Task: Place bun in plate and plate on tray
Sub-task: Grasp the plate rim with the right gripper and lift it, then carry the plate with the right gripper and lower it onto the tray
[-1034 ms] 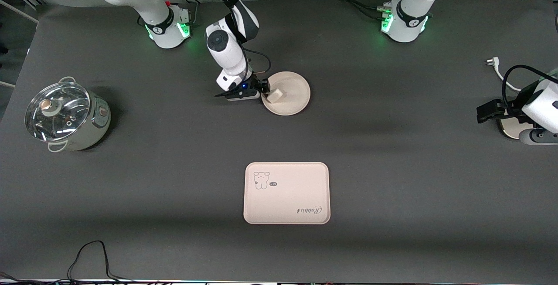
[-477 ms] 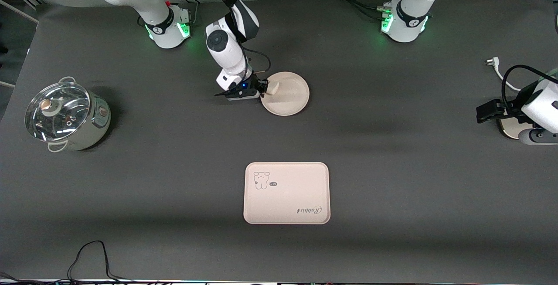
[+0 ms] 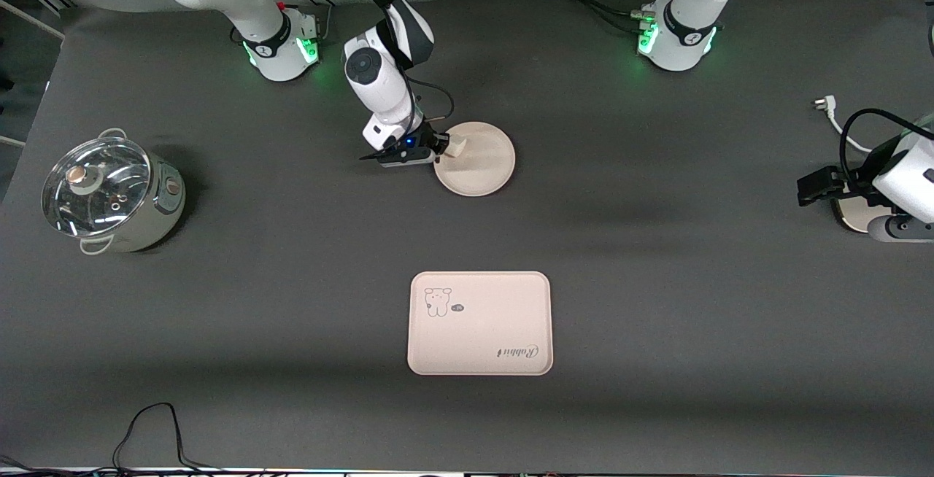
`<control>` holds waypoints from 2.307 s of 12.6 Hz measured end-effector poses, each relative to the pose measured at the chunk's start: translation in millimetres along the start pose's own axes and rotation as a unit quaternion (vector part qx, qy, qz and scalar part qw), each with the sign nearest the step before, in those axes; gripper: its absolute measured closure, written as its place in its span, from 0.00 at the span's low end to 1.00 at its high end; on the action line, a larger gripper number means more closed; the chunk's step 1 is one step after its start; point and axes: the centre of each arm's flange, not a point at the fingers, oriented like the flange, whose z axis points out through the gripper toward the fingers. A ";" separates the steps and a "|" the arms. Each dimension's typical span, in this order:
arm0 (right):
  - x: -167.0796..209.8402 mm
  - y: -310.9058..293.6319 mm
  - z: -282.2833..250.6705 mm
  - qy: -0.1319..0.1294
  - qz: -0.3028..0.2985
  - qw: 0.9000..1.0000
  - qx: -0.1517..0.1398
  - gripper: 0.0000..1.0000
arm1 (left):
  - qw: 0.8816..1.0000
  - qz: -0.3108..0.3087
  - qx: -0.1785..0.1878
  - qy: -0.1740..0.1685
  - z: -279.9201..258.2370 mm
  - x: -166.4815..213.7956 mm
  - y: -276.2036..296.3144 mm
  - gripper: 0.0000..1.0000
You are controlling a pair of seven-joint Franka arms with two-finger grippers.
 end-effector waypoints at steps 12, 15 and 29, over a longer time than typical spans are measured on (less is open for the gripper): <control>54.7 -25.1 -140.5 -0.026 -0.018 0.995 0.092 0.96 | 1.000 0.000 0.000 0.000 0.1 0.0 -0.4 0.00; 113.1 -42.3 -128.6 -0.015 -0.004 0.995 0.097 0.96 | 1.000 0.000 0.000 0.000 0.1 0.0 -0.4 0.00; 374.6 -21.9 -39.8 0.009 0.006 0.997 0.079 0.96 | 1.000 0.001 0.000 0.000 -0.1 0.1 0.2 0.00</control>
